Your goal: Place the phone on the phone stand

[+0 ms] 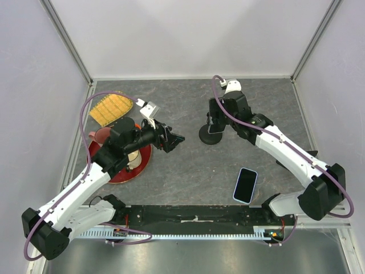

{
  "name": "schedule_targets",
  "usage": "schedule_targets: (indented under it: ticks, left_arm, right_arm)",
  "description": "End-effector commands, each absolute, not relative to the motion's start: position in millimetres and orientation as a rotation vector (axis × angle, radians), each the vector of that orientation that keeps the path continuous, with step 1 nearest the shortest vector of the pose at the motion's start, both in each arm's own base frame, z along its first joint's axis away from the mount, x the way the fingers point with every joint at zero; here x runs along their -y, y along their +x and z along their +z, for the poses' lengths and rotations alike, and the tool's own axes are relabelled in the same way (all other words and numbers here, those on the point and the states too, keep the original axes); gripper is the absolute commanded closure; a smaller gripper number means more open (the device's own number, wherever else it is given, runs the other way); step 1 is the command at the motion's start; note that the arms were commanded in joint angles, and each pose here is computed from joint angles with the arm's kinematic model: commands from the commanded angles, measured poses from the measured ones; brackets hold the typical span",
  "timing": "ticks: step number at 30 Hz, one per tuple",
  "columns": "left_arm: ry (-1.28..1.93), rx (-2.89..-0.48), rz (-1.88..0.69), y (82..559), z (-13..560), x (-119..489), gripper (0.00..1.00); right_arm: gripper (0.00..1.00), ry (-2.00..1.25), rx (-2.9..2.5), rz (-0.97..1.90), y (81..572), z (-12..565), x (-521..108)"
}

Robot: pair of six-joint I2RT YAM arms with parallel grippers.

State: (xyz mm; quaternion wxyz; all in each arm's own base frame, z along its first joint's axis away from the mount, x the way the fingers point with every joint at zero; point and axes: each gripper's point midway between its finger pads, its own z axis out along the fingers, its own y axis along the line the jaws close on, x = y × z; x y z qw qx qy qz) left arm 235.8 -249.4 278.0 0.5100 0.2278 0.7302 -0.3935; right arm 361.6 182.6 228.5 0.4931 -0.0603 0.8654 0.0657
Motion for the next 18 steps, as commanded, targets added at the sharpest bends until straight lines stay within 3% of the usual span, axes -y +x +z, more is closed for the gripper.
schedule_targets:
  ticks: [1,7,10,11,13,14,16,18]
  left_arm:
    - [0.541,-1.710,-0.991,226,300,248,0.14]
    - [0.548,-1.705,-0.973,226,302,246,0.14]
    - [0.552,-1.705,-0.969,225,302,245,0.14]
    - [0.551,-1.703,-0.966,226,302,245,0.14]
    - [0.551,-1.703,-0.961,226,301,244,0.14]
    - [0.552,-1.704,-0.957,226,300,244,0.14]
    - [0.552,-1.709,-0.957,226,298,244,0.14]
    - [0.555,-1.706,-0.957,226,299,244,0.14]
  right_arm:
    - [0.14,-0.104,-2.031,0.188,375,252,-188]
    - [0.33,-0.106,-2.035,0.172,376,245,-195]
    - [0.50,-0.108,-2.047,0.117,374,236,-195]
    - [0.65,-0.077,-2.037,0.064,375,237,-187]
    - [0.77,-0.057,-2.025,-0.009,370,234,-185]
    - [0.89,-0.013,-1.995,-0.085,369,239,-175]
    - [0.98,-0.017,-1.977,-0.116,362,240,-180]
    - [1.00,-0.012,-1.957,-0.170,360,241,-179]
